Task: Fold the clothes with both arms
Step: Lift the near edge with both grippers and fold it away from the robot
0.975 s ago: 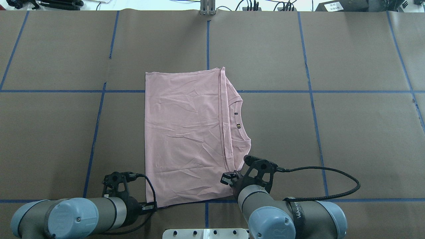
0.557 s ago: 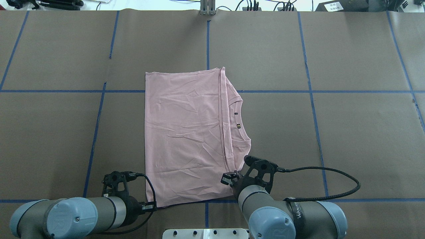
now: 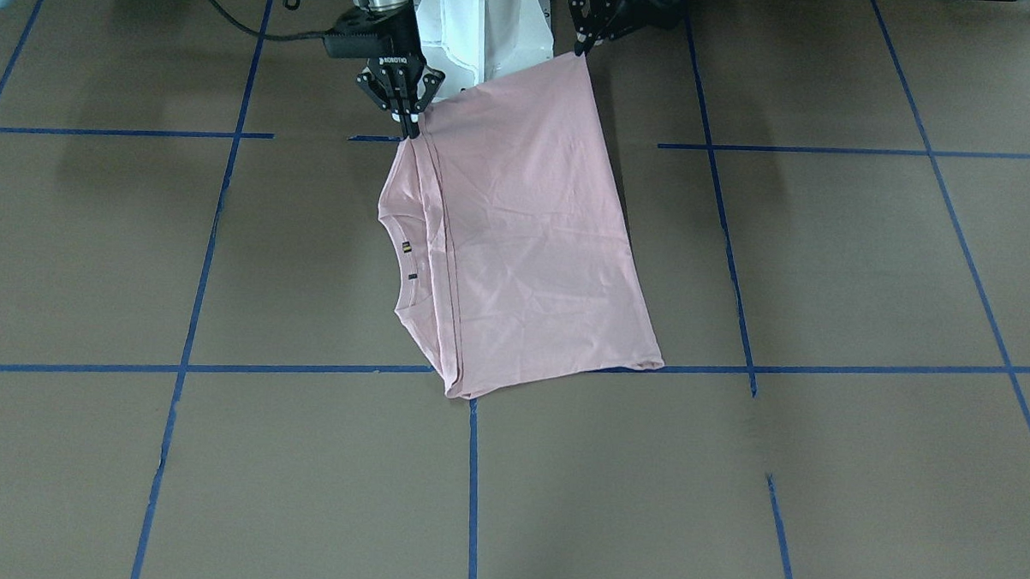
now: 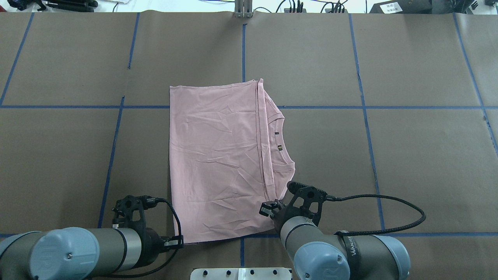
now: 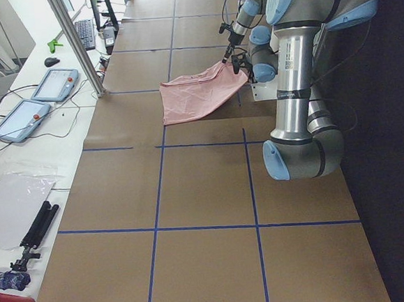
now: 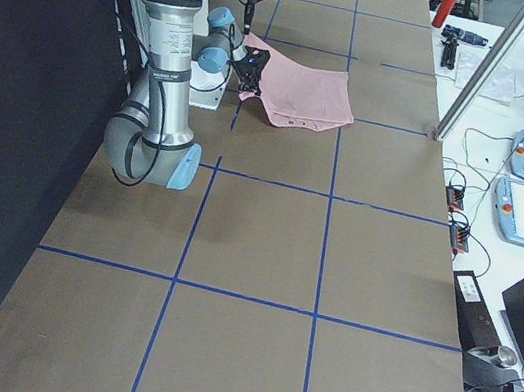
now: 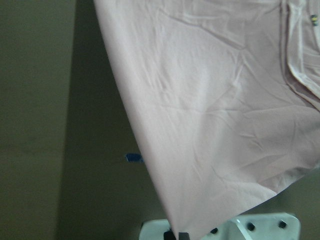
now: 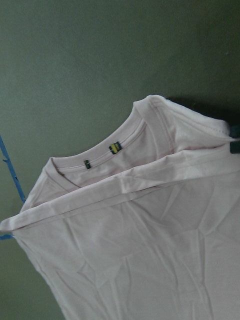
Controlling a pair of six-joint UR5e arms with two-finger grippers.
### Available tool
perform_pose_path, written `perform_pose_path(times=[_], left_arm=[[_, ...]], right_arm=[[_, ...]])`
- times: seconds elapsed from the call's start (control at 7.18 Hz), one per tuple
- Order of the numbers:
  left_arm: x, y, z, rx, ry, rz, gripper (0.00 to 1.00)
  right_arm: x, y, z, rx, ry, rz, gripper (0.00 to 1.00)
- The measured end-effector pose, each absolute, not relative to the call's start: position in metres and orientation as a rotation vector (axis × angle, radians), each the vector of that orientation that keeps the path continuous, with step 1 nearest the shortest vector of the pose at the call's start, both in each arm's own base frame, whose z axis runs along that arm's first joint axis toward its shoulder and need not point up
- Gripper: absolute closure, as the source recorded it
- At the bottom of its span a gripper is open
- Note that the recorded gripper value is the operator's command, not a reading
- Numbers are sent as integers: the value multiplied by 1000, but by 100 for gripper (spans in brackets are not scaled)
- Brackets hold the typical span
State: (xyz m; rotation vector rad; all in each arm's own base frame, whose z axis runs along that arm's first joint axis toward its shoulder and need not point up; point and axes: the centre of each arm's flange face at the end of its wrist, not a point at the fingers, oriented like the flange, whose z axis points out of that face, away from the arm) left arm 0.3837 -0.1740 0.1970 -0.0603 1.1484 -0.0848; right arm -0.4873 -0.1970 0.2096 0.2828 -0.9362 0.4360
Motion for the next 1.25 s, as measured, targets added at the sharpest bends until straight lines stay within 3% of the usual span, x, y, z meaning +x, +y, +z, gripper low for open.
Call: perform_pose_path(times=[0.28,0.56,1.11,1.25], left_arm=[[357,-186,161,-55,1159,-84,100],[373,-222,168,28,1105,-76,100],[400,-324,217,179,936,-74,100],[398,-348,230,202,898,-85,82]], right_arm=[[-439,-185,172,235,-921,403,100],[-474,-203,159,252,-876,423,100],[-557,-335,160,326,-819,516,100],[-580,-376,163,329,-801,527,40]])
